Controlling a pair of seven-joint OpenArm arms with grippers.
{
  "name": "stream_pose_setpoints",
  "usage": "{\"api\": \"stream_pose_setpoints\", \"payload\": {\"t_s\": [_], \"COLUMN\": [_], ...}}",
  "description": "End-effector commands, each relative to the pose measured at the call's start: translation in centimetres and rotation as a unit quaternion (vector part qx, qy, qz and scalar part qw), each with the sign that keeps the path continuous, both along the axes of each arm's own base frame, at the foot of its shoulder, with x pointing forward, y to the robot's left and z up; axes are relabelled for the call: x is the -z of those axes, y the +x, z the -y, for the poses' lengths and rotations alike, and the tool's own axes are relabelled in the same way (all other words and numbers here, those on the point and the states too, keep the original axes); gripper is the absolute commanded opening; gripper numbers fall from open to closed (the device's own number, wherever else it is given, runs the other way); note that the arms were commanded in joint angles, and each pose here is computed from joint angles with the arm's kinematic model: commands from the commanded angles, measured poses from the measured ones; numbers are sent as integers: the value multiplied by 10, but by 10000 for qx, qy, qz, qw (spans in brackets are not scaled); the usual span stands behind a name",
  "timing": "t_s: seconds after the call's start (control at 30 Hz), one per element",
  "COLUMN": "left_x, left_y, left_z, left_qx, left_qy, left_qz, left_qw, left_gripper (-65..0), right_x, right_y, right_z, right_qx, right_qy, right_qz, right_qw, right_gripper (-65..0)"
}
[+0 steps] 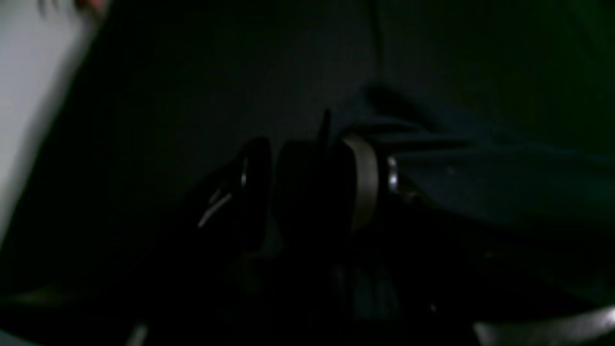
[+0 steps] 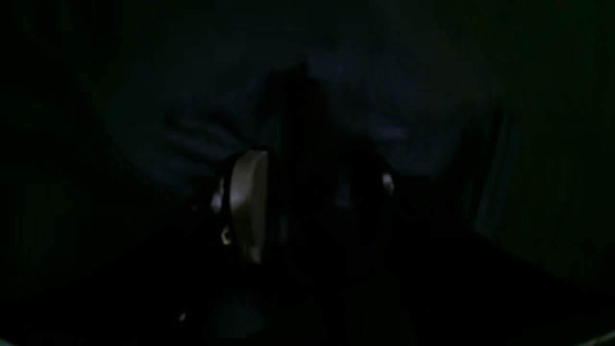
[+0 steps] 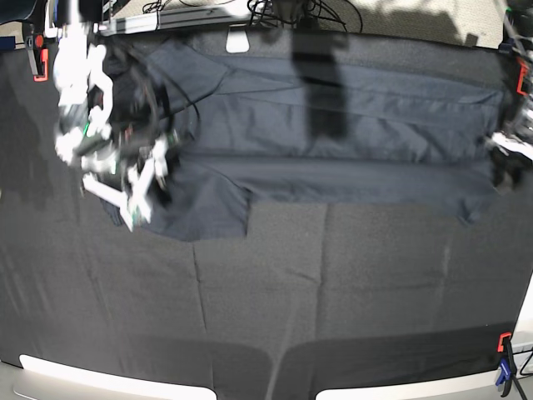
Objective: Layout the t-shirt on the table in an organized manner, then fold the t-shirt properly
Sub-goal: 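Lower the folded hem onto the shirt and open both grippers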
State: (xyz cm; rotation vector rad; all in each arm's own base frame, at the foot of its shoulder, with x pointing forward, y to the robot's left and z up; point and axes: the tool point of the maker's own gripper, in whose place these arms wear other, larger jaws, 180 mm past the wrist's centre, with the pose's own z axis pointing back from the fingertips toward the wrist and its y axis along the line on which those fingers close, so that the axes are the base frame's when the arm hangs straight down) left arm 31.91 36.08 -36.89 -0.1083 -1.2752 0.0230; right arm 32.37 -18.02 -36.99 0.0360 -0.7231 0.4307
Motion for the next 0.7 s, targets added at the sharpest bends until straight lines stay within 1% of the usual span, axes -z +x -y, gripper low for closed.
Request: {"api": "stream_pose_setpoints", "payload": {"t_s": [0.0, 0.1, 0.17, 0.33, 0.47, 0.53, 0.6, 0.67], "left_x": [-25, -27, -29, -31, -33, -36, -39, -38], "left_y": [10, 13, 14, 15, 17, 19, 20, 21], "left_z": [-10, -6, -9, -10, -25, -28, -30, -32], "left_qx": [3, 115, 47, 14, -366, -426, -453, -426], "left_qy": [159, 281, 363, 389, 512, 522, 566, 735], "left_qz": [271, 121, 86, 108, 132, 171, 197, 106], "left_qw": [9995, 9995, 9993, 9992, 9979, 9976, 9972, 9963], "left_gripper": [-426, -426, -426, -426, -426, -426, -426, -426], "right_x": [-23, -42, -53, -62, -68, -70, -68, -65], "right_y": [18, 34, 42, 50, 54, 57, 58, 58], "right_z": [0, -9, -13, -12, -3, 4, 8, 10], "right_qx": [-9, -46, -80, -14, 161, 258, 335, 369], "right_qy": [96, 382, 522, 576, 646, 680, 691, 700], "right_qz": [348, 463, 562, 696, 845, 917, 890, 841], "right_qw": [9993, 9982, 9970, 9959, 9942, 9931, 9931, 9933], "right_gripper": [-373, -373, -373, -373, -373, -373, -373, -374]}}
